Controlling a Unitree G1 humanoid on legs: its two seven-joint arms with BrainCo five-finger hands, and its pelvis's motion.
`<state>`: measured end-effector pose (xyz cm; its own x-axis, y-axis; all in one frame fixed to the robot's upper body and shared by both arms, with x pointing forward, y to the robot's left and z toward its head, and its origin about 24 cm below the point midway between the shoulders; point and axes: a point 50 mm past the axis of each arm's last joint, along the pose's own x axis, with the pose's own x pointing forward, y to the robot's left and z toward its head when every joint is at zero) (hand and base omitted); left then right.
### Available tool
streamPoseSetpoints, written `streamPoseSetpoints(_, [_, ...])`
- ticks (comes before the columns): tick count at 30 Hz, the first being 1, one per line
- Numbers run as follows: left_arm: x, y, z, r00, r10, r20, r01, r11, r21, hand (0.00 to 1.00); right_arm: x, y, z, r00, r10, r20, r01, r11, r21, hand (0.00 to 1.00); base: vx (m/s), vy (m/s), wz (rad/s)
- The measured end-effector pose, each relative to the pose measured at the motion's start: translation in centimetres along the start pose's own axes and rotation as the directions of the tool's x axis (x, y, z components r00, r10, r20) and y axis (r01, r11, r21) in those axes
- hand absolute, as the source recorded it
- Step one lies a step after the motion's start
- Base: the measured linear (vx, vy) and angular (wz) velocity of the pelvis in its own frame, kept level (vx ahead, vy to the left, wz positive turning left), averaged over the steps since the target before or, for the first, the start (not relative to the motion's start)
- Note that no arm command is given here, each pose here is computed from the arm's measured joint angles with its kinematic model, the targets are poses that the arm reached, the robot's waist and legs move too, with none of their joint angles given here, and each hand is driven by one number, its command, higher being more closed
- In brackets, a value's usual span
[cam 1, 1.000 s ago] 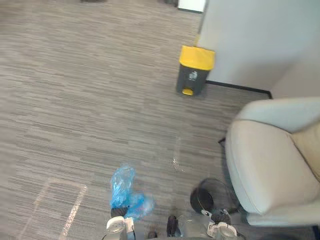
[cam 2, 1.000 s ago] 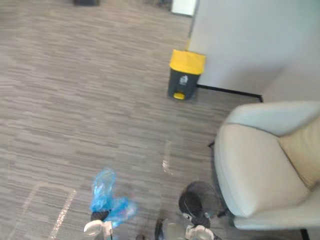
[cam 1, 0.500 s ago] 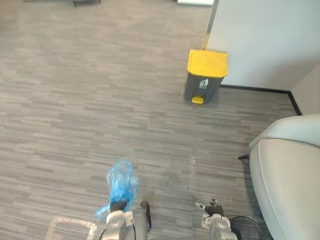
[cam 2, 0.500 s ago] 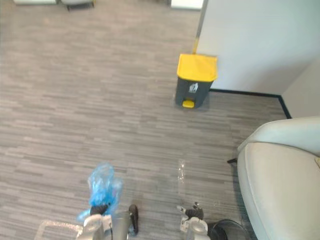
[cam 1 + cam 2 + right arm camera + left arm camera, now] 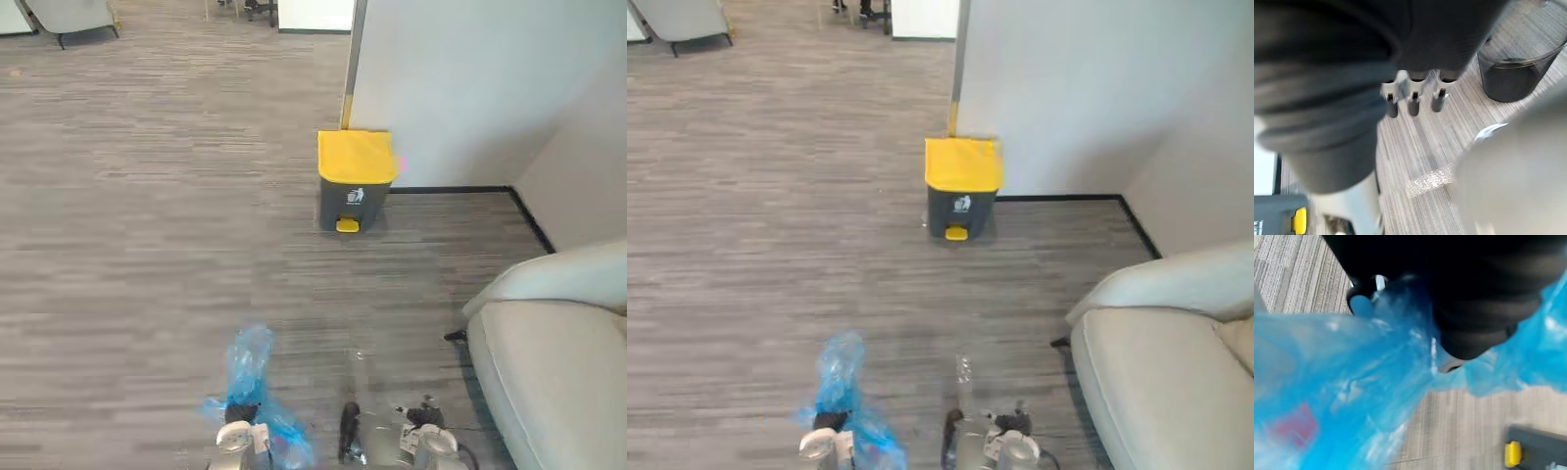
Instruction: Gather rubbish on tea table into small bin, then transfer packed bag to large trash can.
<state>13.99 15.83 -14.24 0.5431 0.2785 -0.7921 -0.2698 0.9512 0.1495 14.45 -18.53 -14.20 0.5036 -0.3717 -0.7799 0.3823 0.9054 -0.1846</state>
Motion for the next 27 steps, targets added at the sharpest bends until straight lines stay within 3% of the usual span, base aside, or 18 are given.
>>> streamPoseSetpoints(6, [0.0,0.4,0.9,0.999,0.007,0.042,-0.006,1.0,-0.008,1.0,-0.3,0.9,-0.4,0.999,0.034,-0.01,-0.035,0.999,-0.038,0.0,0.5,-0.03,-0.23])
streamPoseSetpoints(14, [0.1,0.6,1.9,0.996,0.021,0.083,-0.019,1.0,-0.023,1.0,-0.6,1.2,-1.0,0.999,0.034,-0.032,-0.034,0.999,-0.018,0.0,0.41,0.24,-0.39])
streamPoseSetpoints(21, [-0.1,0.5,0.8,0.999,0.013,0.047,-0.013,1.0,0.001,1.0,-0.8,0.7,-1.4,0.999,0.03,-0.028,-0.031,0.999,-0.031,0.0,0.38,0.174,-0.33])
streamPoseSetpoints(27, [0.1,0.1,0.5,1.0,0.001,0.018,-0.001,1.0,0.023,1.0,-0.5,0.4,-0.5,1.0,0.014,0.001,-0.014,1.0,-0.001,0.0,0.44,-0.051,0.18])
